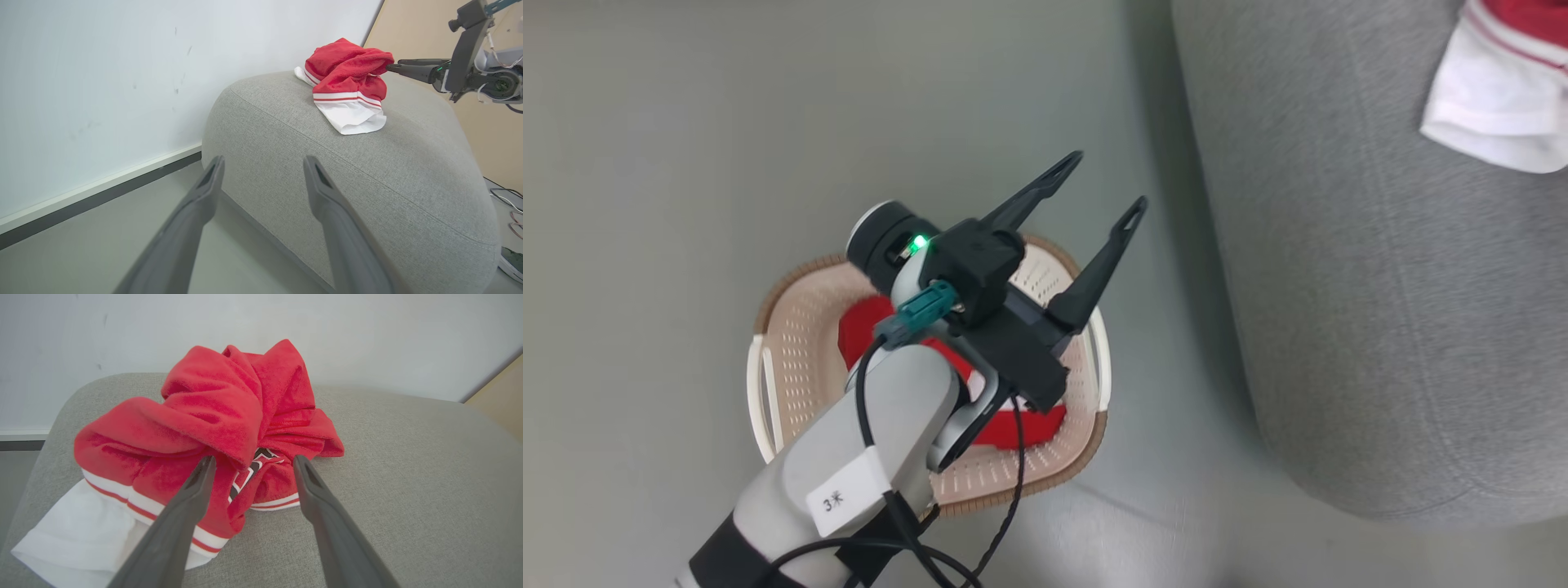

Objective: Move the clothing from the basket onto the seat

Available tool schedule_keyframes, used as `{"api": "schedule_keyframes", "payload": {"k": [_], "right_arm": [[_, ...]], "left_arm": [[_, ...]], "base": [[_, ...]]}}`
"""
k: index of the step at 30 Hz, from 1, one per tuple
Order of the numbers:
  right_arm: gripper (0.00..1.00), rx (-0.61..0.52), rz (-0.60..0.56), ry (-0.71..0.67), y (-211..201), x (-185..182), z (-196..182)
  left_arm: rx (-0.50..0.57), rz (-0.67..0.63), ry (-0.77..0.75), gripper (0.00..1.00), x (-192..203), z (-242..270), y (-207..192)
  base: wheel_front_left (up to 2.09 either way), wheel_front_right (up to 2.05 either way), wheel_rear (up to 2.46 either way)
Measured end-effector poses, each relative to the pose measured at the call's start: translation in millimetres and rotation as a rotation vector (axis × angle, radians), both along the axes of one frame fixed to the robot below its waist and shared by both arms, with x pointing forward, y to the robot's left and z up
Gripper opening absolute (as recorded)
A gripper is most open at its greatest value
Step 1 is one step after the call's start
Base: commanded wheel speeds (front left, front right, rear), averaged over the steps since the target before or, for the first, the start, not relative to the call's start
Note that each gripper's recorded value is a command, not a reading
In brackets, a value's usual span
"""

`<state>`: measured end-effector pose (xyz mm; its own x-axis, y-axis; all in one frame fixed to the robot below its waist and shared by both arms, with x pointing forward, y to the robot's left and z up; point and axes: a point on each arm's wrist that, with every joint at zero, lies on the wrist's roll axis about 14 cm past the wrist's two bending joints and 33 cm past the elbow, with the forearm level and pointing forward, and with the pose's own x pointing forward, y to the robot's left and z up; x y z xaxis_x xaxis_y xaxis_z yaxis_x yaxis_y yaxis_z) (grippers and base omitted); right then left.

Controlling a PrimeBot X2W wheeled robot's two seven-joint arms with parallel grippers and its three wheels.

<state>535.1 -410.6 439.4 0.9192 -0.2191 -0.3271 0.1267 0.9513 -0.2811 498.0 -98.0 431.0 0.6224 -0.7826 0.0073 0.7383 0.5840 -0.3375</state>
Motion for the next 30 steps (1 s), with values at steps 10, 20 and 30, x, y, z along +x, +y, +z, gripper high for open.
{"api": "schedule_keyframes", "payload": {"k": [10, 20, 30], "right_arm": [[1.0, 0.03, 0.063, -0.084, 20.9, -27.4, 32.0], [1.0, 0.145, 0.201, -0.253, 81.3, -41.4, 78.8], [1.0, 0.302, 0.28, -0.342, 136.0, -85.1, 89.3]], "left_arm": [[-0.003, 0.062, -0.039, 1.0, -8.1, 28.8, 17.7], [0.0, 0.216, -0.042, 1.0, -20.3, 52.6, 61.0], [0.028, 0.439, -0.009, 1.0, -48.0, 60.4, 130.5]], "base": [[0.0, 0.0, 0.0], [0.0, 0.0, 0.0], [0.0, 0.0, 0.0]]}}
